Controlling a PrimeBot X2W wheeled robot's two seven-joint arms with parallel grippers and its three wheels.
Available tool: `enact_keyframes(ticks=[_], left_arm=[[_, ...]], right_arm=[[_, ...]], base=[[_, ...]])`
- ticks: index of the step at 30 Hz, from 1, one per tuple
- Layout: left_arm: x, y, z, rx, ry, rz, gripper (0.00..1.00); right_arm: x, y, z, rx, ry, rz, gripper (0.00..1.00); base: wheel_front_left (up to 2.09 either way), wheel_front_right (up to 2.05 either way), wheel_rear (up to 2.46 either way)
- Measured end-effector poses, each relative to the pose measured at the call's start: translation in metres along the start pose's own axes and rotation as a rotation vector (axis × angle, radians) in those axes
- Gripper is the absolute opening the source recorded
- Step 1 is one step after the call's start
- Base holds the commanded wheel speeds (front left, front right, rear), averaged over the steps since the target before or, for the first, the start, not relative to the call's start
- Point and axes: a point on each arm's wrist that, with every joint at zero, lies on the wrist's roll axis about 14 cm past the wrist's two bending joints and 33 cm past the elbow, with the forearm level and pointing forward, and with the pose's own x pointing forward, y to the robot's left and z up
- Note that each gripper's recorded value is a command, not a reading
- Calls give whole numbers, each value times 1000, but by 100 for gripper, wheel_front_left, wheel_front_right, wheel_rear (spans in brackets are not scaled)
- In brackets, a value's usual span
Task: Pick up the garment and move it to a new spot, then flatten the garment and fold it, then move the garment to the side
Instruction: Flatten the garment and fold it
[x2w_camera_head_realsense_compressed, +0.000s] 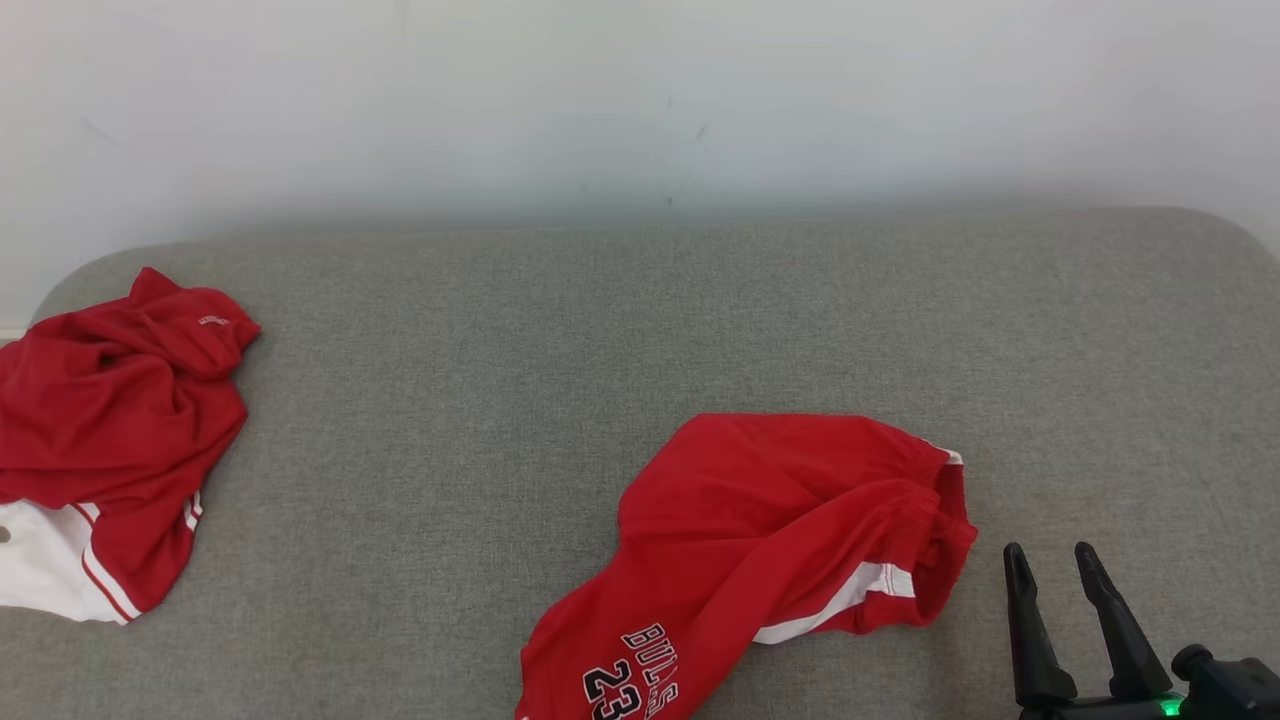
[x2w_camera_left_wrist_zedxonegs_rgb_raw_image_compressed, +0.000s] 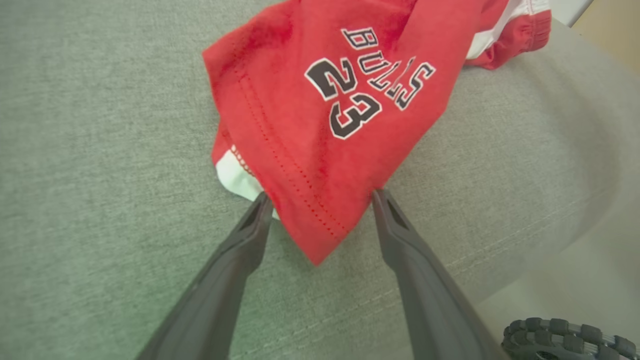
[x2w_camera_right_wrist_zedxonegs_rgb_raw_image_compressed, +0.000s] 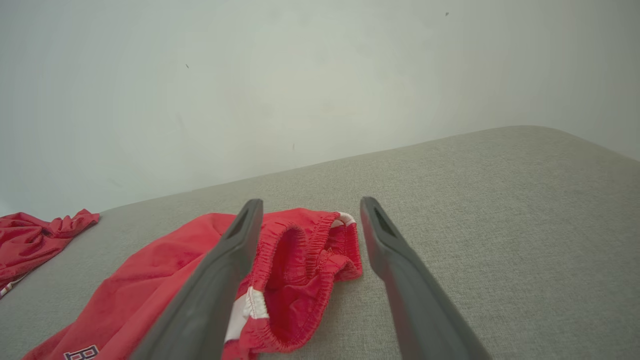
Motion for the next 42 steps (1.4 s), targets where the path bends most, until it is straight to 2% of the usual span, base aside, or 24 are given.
enact_keyframes(ticks=[1, 3, 4, 5, 11, 20, 31, 42], left_arm=[[1, -1, -3, -8, 9, -3, 98], [2, -1, -6, -15, 21, -3, 44], [3, 0, -5, -22, 21, 1, 34], [4, 0, -7, -17, 28, -3, 0], [13, 3, 30, -7, -84, -1, 0], [13, 18, 71, 80, -196, 3, 0], [33, 45, 89, 178, -189, 1, 0], [73, 61, 94, 191, -133, -1, 0]], right_arm=[[0, 0, 0, 0, 0, -1, 100], [0, 0, 0, 0, 1, -2, 100], [0, 0, 0, 1, 1, -2, 100], [0, 0, 0, 1, 1, 0, 100], [1, 1, 1, 0, -3, 2, 100], [2, 3, -3, 2, 8, 10, 100], [-2, -5, -10, 12, 31, -21, 100], [-1, -20, -17, 9, 54, -67, 100]], base=[[0, 0, 0], [0, 0, 0], [0, 0, 0], [0, 0, 0], [0, 0, 0], [0, 0, 0], [0, 0, 0], [0, 0, 0]])
